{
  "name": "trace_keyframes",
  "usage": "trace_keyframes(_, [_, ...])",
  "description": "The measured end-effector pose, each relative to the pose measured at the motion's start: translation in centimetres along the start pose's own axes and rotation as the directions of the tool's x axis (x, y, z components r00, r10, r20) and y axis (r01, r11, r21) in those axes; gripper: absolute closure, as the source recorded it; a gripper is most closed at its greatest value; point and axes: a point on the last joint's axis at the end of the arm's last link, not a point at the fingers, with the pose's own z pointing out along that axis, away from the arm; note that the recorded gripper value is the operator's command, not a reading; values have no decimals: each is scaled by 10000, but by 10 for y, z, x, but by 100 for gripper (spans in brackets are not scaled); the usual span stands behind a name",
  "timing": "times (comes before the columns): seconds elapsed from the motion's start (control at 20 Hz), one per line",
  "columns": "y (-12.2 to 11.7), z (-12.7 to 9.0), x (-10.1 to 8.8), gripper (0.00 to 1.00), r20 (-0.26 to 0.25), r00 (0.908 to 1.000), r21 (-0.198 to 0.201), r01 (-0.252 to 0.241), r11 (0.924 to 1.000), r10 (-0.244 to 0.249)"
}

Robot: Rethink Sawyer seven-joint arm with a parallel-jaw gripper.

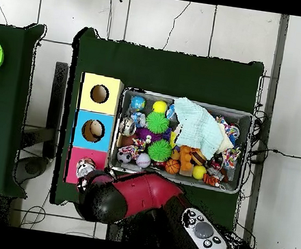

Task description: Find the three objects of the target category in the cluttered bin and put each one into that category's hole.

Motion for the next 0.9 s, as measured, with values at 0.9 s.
trace_keyframes(0.9, [-1,3,0,0,252,9993,95,284,9996,-286])
